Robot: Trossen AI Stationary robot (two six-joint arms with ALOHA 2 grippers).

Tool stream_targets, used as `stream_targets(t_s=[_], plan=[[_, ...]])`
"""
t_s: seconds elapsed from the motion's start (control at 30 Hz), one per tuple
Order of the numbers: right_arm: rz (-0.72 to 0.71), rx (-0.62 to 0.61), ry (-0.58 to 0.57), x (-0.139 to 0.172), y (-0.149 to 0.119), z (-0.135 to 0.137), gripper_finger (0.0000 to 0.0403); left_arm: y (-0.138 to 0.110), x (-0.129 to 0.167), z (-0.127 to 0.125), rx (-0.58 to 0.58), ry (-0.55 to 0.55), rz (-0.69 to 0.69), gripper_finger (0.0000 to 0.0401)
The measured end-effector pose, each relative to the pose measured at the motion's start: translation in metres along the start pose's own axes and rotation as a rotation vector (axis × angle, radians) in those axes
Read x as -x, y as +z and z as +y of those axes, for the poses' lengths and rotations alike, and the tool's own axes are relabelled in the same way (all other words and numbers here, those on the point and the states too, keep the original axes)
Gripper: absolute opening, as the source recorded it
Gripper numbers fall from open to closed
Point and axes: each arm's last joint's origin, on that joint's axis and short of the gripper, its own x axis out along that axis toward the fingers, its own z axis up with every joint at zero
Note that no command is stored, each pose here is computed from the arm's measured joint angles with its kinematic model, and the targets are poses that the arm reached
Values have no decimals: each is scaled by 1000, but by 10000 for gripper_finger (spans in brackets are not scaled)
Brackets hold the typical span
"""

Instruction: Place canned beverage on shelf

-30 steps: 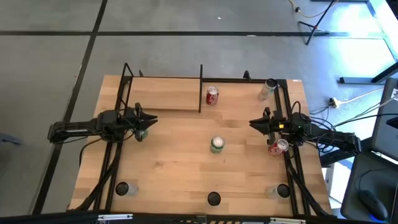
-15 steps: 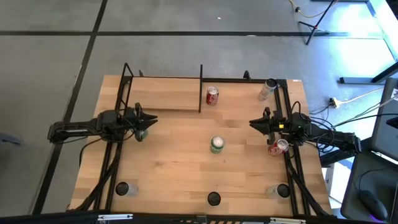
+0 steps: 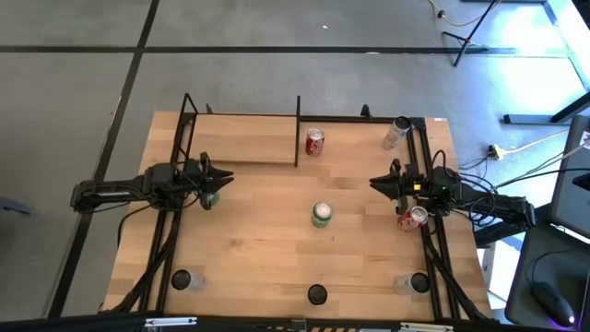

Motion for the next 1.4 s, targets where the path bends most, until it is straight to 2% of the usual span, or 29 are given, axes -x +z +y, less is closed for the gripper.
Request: stream_targets(t_s=[0.23,0.6,0.83,0.93,1.07,1.2,1.4], plan=[[-2,0,-2,0,0,0,62,0,0,0,0,0,0,76],[-97,-11,-86,0,7,-1,62,0,0,0,0,0,0,76],[-278,-314,-340,3,12,-9,62,2,0,0,-11,13,-20,76],[-328,-400,-392,4,13,-10,62,3,0,1,-10,58,-42,76],[-374,-412,-430,5,15,-11,62,11,1,2,109,106,-138,76],[-427,-402,-458,5,19,-11,62,23,4,5,231,228,-294,76],[-388,-338,-486,-1,32,-8,62,34,8,6,274,274,-422,76]])
